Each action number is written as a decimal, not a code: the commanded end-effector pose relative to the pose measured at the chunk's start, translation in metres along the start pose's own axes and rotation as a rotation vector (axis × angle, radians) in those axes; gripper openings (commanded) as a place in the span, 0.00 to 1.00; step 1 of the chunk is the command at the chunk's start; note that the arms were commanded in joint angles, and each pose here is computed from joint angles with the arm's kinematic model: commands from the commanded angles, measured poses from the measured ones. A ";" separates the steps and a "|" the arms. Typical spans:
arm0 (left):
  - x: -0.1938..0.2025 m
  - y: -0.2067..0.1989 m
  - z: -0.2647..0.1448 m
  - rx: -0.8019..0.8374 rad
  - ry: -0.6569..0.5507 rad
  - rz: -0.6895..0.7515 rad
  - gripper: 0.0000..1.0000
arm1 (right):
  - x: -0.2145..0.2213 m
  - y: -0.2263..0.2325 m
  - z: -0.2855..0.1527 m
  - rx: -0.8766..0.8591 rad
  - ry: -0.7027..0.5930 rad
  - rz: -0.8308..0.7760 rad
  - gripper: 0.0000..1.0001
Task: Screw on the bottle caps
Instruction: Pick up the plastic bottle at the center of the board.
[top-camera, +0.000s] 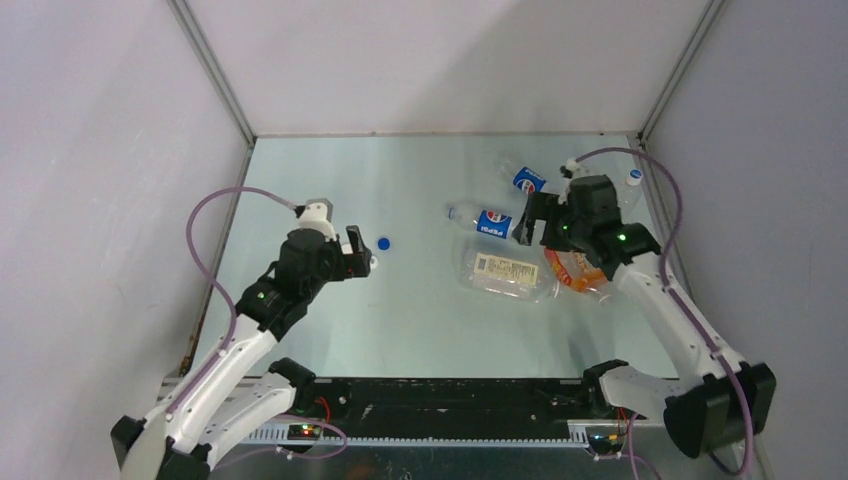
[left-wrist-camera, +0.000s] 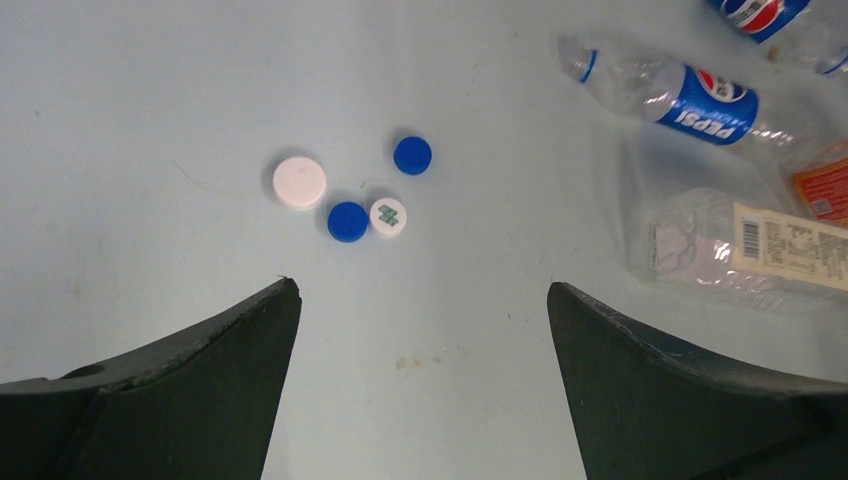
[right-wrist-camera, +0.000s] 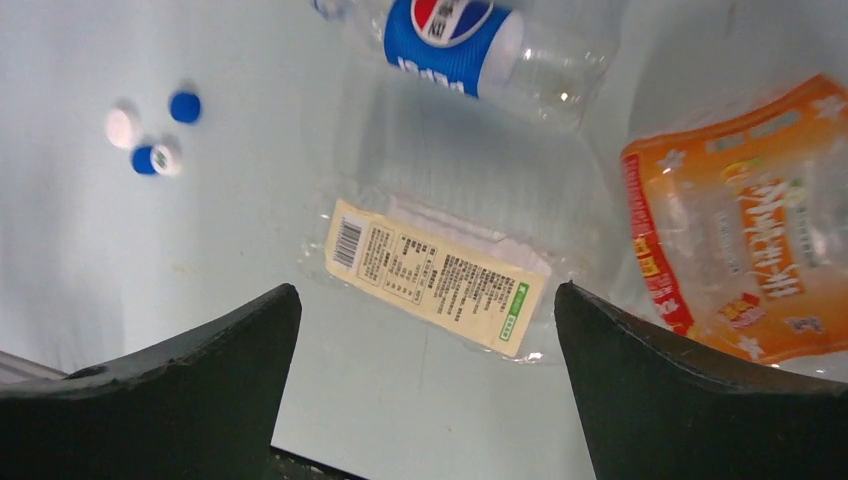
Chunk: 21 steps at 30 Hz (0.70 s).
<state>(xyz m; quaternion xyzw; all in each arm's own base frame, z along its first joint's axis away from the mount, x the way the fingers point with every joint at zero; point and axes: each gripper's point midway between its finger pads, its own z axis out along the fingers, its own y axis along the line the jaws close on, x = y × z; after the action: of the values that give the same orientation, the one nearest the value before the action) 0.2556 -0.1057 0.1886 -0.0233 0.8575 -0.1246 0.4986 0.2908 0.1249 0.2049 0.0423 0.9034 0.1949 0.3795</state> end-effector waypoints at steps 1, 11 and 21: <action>0.006 -0.002 0.010 -0.015 0.049 -0.036 1.00 | 0.024 0.001 0.028 0.043 0.105 -0.003 0.99; 0.014 -0.011 0.024 0.010 0.130 0.011 0.99 | 0.053 0.049 0.102 -0.077 0.254 -0.091 0.99; 0.018 -0.013 0.031 -0.008 0.191 0.022 0.98 | 0.136 0.111 0.086 -0.246 0.514 -0.338 1.00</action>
<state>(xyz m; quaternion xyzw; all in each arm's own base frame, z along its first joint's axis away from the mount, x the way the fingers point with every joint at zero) 0.2648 -0.1220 0.1461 -0.0046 0.9071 -0.1061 0.4072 0.2781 0.2545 0.0847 -0.1258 0.9508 0.2124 0.1873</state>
